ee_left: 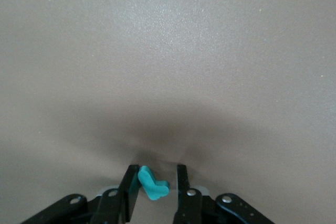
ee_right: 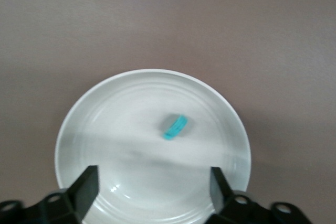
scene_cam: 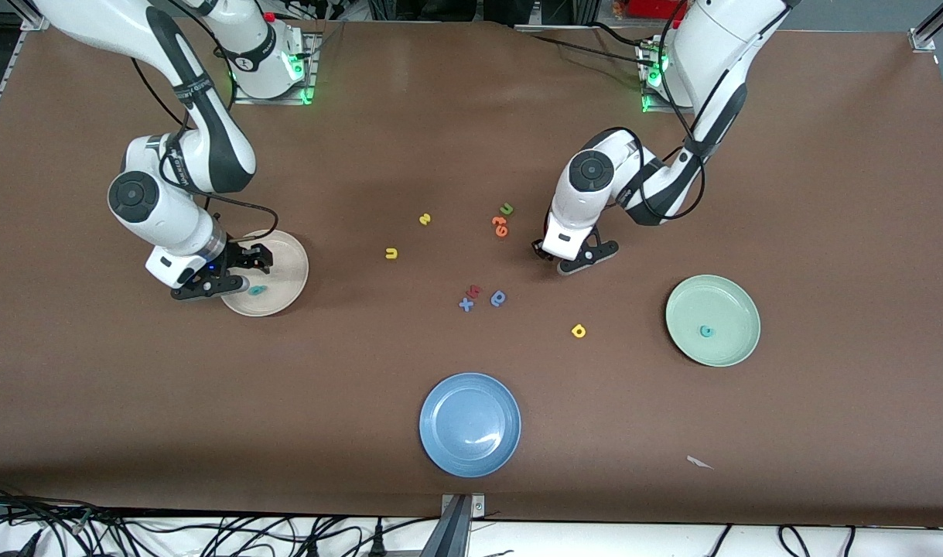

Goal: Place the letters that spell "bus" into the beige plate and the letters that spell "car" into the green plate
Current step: 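Release the teal letter onto the beige plate while the left gripper grasps another, then move the right gripper to a yellow letter while the left gripper lifts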

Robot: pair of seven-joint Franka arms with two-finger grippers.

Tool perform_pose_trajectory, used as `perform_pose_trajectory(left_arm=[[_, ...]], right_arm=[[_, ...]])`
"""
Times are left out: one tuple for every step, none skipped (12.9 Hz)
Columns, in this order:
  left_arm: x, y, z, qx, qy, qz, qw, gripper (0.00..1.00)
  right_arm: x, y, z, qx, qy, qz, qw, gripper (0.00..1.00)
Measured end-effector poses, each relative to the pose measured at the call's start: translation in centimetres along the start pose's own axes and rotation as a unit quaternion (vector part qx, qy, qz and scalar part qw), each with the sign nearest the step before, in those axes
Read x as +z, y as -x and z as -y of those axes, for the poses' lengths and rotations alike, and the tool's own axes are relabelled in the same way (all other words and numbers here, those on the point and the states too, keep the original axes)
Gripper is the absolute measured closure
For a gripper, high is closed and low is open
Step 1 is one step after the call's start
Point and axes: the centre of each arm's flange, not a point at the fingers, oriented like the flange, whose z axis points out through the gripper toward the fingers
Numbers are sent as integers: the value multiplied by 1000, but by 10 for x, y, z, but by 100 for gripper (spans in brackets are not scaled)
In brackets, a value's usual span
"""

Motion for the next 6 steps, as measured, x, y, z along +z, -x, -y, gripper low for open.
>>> perform_pose_trajectory(left_arm=[[0, 0, 0, -1, 0, 0, 1000, 66], [0, 0, 0, -1, 0, 0, 1000, 69], [0, 0, 0, -1, 0, 0, 1000, 70], [0, 0, 0, -1, 0, 0, 1000, 70], [-1, 0, 0, -1, 0, 0, 1000, 77], [-1, 0, 0, -1, 0, 0, 1000, 82]], right_arm=[[-1, -1, 10, -2, -3, -1, 1000, 0], [-2, -2, 24, 0, -6, -3, 1000, 0], [-4, -2, 40, 1, -10, -5, 1000, 0], [-5, -3, 56, 4, -14, -9, 1000, 0], [-7, -4, 71, 9, -18, -15, 1000, 0], [-8, -3, 87, 15, -22, -21, 999, 0]])
